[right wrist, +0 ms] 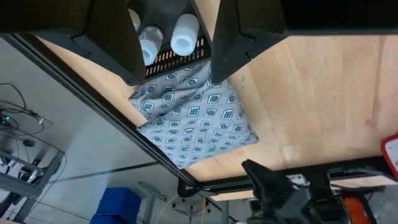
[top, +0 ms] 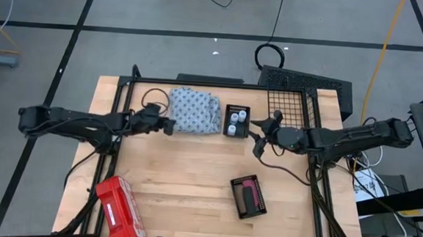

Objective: Pick & Place Medicine items
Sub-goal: Put the gray patient gown into the black wire basket

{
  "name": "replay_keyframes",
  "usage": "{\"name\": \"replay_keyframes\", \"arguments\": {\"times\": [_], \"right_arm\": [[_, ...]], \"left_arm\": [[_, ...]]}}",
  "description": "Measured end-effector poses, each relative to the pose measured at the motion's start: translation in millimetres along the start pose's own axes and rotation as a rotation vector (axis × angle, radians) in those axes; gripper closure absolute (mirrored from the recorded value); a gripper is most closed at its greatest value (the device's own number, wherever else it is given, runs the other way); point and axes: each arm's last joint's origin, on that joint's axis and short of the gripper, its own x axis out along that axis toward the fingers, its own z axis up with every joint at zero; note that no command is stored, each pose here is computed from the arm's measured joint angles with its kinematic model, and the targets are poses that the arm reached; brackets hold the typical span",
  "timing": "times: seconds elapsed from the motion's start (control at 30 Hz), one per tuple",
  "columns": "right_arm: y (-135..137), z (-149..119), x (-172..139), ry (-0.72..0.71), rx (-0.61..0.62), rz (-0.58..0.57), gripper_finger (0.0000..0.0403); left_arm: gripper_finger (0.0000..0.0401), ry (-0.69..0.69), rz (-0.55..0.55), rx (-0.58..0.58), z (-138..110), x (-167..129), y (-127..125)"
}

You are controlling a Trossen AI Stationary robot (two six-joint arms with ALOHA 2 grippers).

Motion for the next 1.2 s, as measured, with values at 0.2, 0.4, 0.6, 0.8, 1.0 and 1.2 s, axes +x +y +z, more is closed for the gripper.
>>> {"name": "replay_keyframes", "arguments": {"times": [0.2,0.4,0.6,0.8,1.0,1.2], "right_arm": [[1.2,-2.1,-0.9,0.016,-0.034,0.005,0.0232],[0.6,-5.4,-1.0,0.046,-0.052,0.0,0.0232],[0.6,-5.3,-1.0,0.046,-0.056,0.002,0.0232],[0.6,-5.3,-1.0,0.046,-0.056,0.003,0.0232],[0.6,-5.3,-1.0,0.046,-0.056,0.003,0.0232],[0.6,-5.3,-1.0,0.046,-0.056,0.003,0.0232]], "left_arm": [[0.0187,-0.043,0.03,-0.249,-16.7,8.4,39.2],[0.0187,-0.036,0.086,-0.334,-24.1,11.7,50.4],[0.0158,-0.024,0.055,-0.338,-20.7,22.8,52.3],[0.0104,-0.001,0.044,-0.379,-17.3,42.6,62.5],[0.0087,-0.024,-0.071,-0.425,-12.3,59.2,62.1],[0.0097,-0.045,-0.132,-0.431,-7.2,75.1,55.3]]}}
